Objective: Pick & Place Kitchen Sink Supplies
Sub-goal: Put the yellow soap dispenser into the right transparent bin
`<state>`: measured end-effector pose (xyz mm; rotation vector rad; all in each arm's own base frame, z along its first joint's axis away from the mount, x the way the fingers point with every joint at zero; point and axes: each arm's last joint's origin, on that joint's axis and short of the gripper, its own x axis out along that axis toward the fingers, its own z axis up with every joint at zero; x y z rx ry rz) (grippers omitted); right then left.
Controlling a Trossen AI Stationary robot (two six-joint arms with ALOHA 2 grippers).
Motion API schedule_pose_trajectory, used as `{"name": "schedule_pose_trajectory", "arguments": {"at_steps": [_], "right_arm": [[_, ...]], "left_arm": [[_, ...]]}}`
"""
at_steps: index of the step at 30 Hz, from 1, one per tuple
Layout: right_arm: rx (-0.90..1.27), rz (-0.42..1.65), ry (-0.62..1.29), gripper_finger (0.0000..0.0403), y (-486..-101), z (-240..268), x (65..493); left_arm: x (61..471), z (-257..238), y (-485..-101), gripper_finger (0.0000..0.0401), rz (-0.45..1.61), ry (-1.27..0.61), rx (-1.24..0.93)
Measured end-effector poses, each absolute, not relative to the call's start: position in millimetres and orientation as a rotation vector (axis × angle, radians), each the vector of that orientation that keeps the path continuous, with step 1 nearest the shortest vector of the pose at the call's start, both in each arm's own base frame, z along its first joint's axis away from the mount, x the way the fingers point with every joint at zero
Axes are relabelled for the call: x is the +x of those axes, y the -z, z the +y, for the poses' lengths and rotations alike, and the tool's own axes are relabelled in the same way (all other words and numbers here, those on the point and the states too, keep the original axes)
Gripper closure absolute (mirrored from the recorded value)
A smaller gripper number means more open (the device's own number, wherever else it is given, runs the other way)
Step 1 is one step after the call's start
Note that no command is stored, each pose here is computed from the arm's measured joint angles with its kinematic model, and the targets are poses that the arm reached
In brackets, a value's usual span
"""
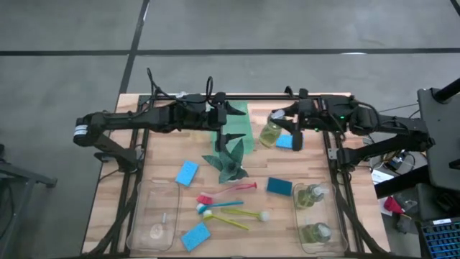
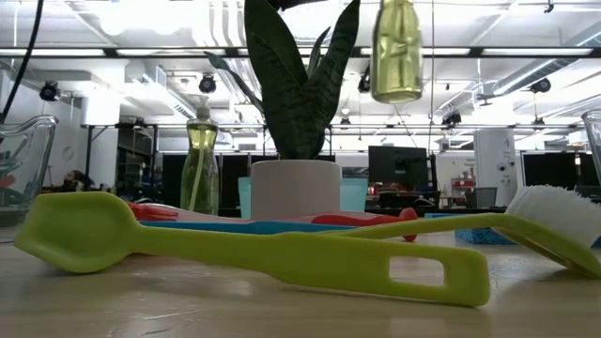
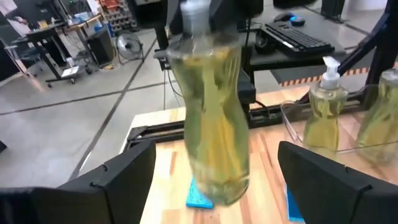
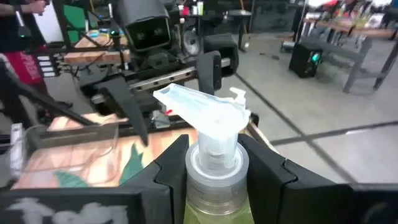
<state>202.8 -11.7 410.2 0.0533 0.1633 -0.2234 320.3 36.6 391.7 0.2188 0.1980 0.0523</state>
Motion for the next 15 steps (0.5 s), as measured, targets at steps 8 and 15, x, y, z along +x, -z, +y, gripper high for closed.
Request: {"name": "schedule_pose_trajectory", "arguments": {"at_steps": [8,15], "right_arm": [[0.138,0.173,0.23,0.029,-416.8,-10.3,162.7],[0.185,0.167,0.222,0.029,-420.4,-8.0,129.3]], "left_arm": [[320.3,35.6,-381.6,0.0071,0.217,-0.044,0.215],[320.5,34.9,-381.3,0.0071,0.214,-0.043,0.196]]}}
